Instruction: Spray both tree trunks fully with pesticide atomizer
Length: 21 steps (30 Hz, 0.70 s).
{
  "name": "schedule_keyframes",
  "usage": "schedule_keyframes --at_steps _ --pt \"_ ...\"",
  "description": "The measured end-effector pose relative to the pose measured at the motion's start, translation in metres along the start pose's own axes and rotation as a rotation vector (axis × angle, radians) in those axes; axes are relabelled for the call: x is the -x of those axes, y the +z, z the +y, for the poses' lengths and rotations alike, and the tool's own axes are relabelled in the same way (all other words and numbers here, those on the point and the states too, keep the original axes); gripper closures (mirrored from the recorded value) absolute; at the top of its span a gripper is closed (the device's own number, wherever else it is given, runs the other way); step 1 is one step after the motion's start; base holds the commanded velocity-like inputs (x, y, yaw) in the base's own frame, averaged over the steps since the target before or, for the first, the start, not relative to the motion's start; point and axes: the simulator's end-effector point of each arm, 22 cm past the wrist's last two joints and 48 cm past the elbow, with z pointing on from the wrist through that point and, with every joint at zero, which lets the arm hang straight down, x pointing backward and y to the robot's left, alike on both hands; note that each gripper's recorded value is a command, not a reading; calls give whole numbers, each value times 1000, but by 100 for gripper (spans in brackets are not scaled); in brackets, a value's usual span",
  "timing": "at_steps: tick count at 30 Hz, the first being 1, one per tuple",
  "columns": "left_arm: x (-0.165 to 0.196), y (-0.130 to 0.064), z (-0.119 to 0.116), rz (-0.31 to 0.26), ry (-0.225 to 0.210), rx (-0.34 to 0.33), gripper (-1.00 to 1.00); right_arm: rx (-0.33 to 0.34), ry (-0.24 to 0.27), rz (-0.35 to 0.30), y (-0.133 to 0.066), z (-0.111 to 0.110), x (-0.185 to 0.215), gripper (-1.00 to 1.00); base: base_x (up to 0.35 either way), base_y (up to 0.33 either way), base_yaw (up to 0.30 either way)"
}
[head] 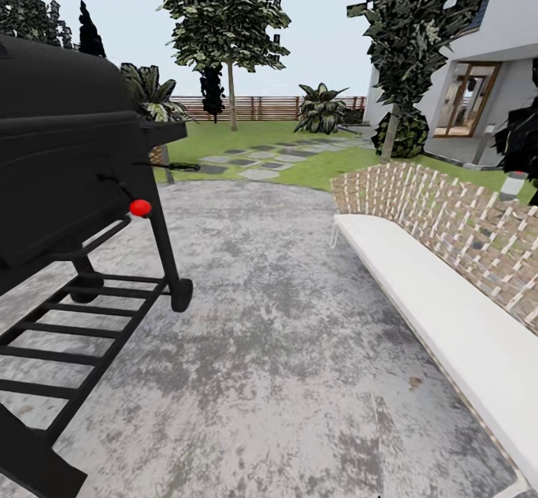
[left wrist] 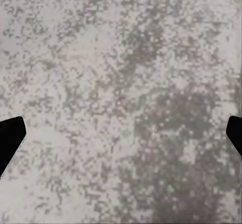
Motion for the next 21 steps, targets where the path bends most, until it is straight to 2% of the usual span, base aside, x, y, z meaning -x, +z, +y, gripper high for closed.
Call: schedule_keyframes --at_steps 7,21 --pt "0 0 0 0 0 0 -100 0 0 0 0 0 0 -100 334 -62 0" --pt "0 0 0 0 0 -1 -100 2 2 0 0 2 0 -100 297 -138 0"
